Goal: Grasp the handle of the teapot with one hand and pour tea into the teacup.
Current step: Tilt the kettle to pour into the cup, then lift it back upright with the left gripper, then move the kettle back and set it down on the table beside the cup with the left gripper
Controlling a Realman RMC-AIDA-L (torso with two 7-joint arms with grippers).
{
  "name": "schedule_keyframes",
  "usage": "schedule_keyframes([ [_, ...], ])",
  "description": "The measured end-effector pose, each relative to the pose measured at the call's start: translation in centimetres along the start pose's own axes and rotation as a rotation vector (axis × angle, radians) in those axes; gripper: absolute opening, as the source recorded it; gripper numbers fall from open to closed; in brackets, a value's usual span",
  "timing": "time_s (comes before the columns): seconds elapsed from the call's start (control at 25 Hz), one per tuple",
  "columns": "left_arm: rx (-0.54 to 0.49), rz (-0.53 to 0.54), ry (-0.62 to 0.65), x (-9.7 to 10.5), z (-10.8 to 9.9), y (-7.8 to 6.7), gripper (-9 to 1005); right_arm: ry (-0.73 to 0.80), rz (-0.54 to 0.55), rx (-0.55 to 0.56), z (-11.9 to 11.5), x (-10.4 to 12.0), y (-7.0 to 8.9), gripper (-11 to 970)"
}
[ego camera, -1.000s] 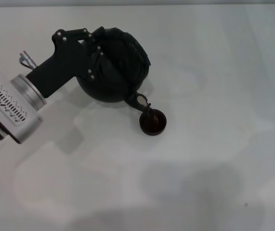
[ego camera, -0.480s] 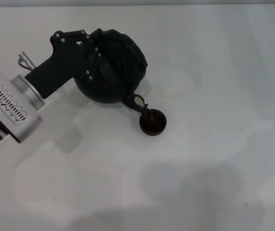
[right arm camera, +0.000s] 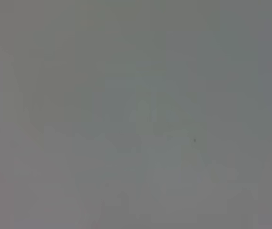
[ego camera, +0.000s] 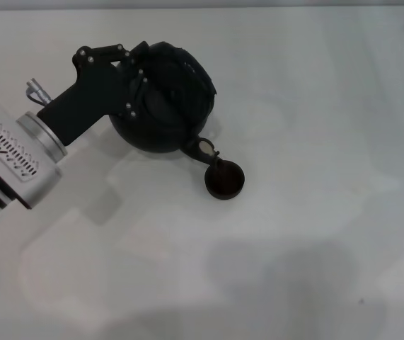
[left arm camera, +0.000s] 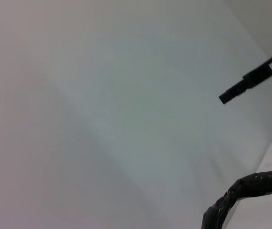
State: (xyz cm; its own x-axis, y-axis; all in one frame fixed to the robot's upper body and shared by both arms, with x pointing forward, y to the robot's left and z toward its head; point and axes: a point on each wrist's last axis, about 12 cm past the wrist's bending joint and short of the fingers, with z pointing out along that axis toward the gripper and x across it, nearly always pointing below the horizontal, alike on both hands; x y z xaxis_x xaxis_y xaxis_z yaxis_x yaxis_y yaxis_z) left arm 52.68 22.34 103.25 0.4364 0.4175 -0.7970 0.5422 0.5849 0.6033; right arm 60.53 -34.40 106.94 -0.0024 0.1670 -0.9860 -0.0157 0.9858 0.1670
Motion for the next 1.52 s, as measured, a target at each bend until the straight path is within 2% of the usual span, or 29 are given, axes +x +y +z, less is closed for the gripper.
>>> schedule_keyframes([
  [0.44,-0.038,-0.142,0.004,-0.1,-0.1,-0.4,100,-0.004,0.022,0.001,-0.2,0.0,-0.2,839],
  [0.6,-0.174,-0.237,0.025,-0.1,-0.7,-0.4,99,-0.009,0.022,-0.001,-0.3,0.0,-0.2,839],
  [0.68,-0.278,-0.307,0.036,-0.1,-1.2,-0.4,99,-0.009,0.022,0.000,-0.4,0.0,-0.3,839],
  [0.96,-0.398,-0.414,0.047,-0.3,-2.1,-1.1,99,-0.009,0.023,0.000,-0.4,0.0,-0.3,839],
  [1.0,-0.435,-0.464,0.068,-0.2,-2.2,-1.5,99,-0.009,0.023,0.000,-0.4,0.0,-0.3,839],
  [1.36,-0.498,-0.568,0.119,-0.1,-2.9,-2.7,100,-0.001,0.023,0.007,-0.5,0.2,-0.5,839],
  [1.52,-0.514,-0.681,0.169,0.4,-3.6,-3.6,100,0.005,0.029,0.016,-0.6,0.3,-0.6,838],
])
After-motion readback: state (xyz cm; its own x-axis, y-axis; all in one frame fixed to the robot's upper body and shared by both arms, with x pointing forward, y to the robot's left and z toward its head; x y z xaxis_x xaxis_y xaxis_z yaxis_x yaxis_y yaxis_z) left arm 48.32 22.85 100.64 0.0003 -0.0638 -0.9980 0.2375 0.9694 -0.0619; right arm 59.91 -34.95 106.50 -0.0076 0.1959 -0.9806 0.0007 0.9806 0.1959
